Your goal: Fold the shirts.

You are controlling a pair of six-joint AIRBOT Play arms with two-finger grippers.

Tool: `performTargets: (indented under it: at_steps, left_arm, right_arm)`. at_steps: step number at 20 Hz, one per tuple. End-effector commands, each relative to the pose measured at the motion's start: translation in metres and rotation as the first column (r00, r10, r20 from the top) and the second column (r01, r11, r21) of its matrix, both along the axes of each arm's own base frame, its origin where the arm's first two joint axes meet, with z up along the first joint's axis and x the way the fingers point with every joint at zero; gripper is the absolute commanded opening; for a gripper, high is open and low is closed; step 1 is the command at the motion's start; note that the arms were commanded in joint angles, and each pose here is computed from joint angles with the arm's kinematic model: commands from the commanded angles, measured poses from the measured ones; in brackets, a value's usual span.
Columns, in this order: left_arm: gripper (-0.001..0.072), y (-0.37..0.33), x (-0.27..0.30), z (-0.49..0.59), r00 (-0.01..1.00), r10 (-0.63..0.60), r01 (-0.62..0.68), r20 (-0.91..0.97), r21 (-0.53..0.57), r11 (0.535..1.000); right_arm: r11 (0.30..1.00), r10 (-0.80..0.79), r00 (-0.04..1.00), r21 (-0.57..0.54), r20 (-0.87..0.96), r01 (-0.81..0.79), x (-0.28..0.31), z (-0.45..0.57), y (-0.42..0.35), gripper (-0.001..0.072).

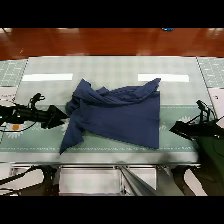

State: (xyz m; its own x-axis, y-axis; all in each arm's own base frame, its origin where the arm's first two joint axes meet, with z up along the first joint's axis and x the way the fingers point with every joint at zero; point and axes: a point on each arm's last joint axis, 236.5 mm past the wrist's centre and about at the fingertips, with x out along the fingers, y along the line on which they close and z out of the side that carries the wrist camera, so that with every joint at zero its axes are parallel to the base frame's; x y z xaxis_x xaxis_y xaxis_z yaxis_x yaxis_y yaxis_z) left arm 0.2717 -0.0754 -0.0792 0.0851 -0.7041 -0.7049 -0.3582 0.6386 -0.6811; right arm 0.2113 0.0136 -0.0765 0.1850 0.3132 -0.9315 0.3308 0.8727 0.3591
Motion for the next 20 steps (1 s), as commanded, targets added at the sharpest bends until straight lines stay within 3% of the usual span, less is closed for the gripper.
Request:
performTargets:
  at_steps: [1,4,6,7,8,9,11,15,20]
  left_arm:
    - [0.0507,-0.01,-0.006,-0.018,0.997,-0.077,0.078,-0.009,0.099,0.992]
    - [0.0507,-0.015,-0.012,-0.028,0.992,-0.116,0.121,-0.038,0.153,0.981]
    - [0.0505,-0.02,-0.013,-0.033,0.991,-0.122,0.129,-0.053,0.154,0.98]
    - [0.0401,-0.022,-0.014,-0.033,0.989,-0.136,0.144,-0.059,0.15,0.978]
    - [0.012,-0.025,-0.015,-0.032,0.985,-0.167,0.173,-0.05,0.143,0.974]
    - [0.002,-0.027,-0.016,-0.03,0.98,-0.196,0.199,-0.033,0.143,0.969]
    - [0.002,-0.029,-0.019,-0.027,0.975,-0.22,0.223,-0.035,0.13,0.966]
    - [0.002,-0.031,-0.024,-0.025,0.967,-0.251,0.253,-0.032,0.117,0.96]
    - [0.0019,-0.031,-0.024,-0.025,0.967,-0.252,0.254,-0.033,0.115,0.96]
  right_arm:
    - [1.0,0.004,1.0,0.017,0.005,-0.004,-0.001,0.001,0.005,0.041]
    - [0.992,-0.011,1.0,-0.129,-0.016,0.009,-0.001,0.007,-0.035,0.041]
    - [0.987,-0.083,0.996,-0.136,-0.016,0.08,-0.002,0.015,-0.055,0.041]
    - [0.985,-0.12,0.992,-0.126,-0.034,0.115,-0.008,0.013,-0.061,0.041]
    - [0.985,-0.147,0.987,-0.099,-0.059,0.141,-0.016,0.01,-0.06,0.041]
    - [0.986,-0.163,0.984,-0.049,-0.067,0.16,-0.017,0.007,-0.049,0.041]
    - [0.988,-0.128,0.99,0.081,-0.061,0.133,-0.018,0.002,-0.017,0.041]
    - [0.973,-0.118,0.988,0.186,-0.101,0.135,-0.027,-0.004,0.008,0.041]
    - [0.971,-0.051,0.993,0.226,-0.107,0.075,-0.026,-0.007,0.035,0.041]
